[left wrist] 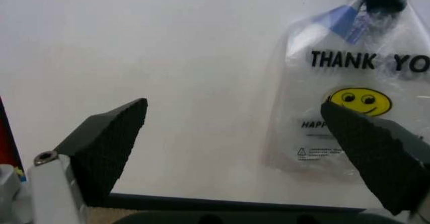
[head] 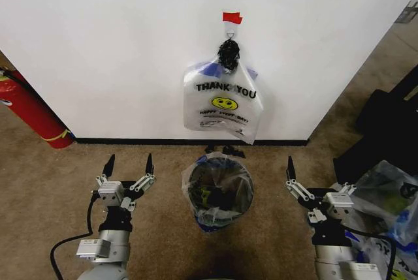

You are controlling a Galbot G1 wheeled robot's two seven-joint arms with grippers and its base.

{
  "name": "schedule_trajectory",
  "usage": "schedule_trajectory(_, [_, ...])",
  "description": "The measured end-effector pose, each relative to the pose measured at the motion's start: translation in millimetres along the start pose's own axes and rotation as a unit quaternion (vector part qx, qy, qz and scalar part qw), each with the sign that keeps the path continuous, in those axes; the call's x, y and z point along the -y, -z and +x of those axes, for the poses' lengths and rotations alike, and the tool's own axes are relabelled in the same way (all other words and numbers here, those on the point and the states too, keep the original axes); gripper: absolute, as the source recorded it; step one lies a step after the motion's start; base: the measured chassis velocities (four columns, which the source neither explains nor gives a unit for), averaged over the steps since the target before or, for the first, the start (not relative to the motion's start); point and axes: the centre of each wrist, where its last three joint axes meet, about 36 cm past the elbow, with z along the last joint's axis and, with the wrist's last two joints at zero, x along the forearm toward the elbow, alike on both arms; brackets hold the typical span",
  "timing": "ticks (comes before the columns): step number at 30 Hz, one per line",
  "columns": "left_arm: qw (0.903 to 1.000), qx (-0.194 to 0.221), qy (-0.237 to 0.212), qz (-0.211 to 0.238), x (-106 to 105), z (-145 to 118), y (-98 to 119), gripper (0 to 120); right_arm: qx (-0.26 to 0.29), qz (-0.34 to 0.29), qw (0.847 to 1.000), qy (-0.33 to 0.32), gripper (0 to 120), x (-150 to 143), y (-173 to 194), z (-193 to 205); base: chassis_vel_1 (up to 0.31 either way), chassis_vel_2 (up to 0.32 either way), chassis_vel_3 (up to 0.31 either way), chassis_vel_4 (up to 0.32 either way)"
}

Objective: Pick up the garbage bag from the wall and place it over the trash bin.

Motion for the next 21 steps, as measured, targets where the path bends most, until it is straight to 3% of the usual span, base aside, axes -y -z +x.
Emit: schedule_trajectory(21, [0.9999, -0.012, -0.008, 0.003, 8, 7, -5, 100, -0.021, -0.045, 0.999, 0.001, 100, -9, 8, 0, 0.0, 0.0, 0.0, 0.0])
